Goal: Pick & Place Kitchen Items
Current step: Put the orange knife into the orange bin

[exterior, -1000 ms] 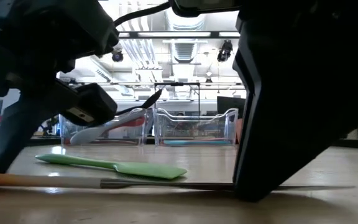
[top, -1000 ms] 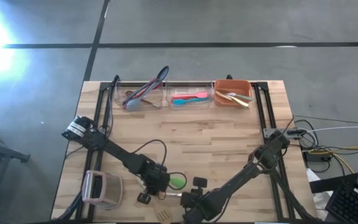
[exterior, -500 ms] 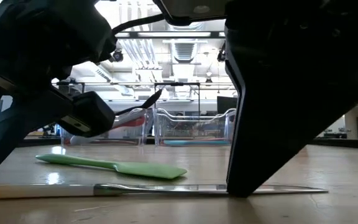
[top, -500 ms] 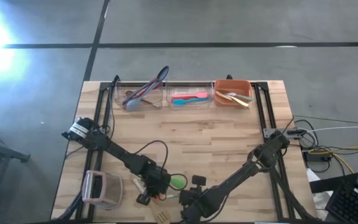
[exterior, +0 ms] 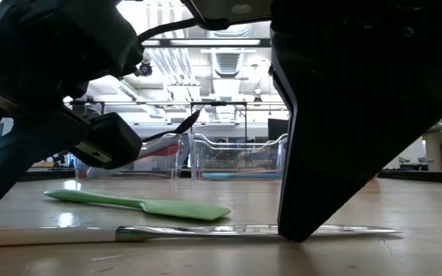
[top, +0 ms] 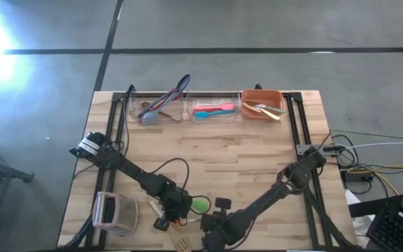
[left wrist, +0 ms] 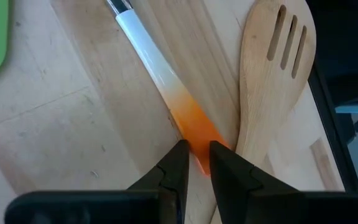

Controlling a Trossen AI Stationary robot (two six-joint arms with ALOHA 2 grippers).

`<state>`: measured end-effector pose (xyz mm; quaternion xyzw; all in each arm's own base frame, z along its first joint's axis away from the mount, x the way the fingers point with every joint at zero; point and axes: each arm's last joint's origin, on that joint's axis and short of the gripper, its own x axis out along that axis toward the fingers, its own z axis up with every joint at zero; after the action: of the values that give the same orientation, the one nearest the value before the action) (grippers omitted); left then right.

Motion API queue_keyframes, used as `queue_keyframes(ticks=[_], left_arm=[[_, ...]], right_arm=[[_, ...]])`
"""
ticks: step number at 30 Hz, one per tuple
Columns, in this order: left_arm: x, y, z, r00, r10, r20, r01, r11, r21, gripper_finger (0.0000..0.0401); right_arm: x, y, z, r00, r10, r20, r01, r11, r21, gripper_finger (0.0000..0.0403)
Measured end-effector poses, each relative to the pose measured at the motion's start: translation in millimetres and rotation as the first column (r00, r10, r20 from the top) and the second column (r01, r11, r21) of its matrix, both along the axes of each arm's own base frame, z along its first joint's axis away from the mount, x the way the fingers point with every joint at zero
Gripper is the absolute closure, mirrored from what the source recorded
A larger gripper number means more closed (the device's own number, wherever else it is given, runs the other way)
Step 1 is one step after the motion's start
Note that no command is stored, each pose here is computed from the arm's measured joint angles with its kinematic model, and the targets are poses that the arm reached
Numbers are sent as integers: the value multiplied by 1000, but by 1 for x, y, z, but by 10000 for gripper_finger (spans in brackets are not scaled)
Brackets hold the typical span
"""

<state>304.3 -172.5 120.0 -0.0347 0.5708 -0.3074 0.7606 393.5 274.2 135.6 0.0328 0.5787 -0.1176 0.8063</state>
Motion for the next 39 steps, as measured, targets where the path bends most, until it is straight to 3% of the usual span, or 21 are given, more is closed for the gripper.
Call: queue_keyframes(ticks=[9, 16, 24, 39], left_arm=[[3, 0, 8, 999, 47, -20, -47, 999, -1, 333], [8, -6, 19, 996, 82, -31, -81, 996, 29, 261], [10, -8, 23, 981, 194, -23, -192, 979, 72, 193], [4, -21, 23, 916, 400, 1, -397, 909, 123, 190]], right_arm=[[2, 0, 2, 1000, -2, 7, 2, 1000, -4, 252], [2, -1, 2, 1000, -2, 8, 2, 1000, -6, 197], [1, -1, 2, 1000, -2, 10, 2, 1000, -8, 188], [0, -4, 1, 1000, -12, 0, 12, 999, -42, 193]])
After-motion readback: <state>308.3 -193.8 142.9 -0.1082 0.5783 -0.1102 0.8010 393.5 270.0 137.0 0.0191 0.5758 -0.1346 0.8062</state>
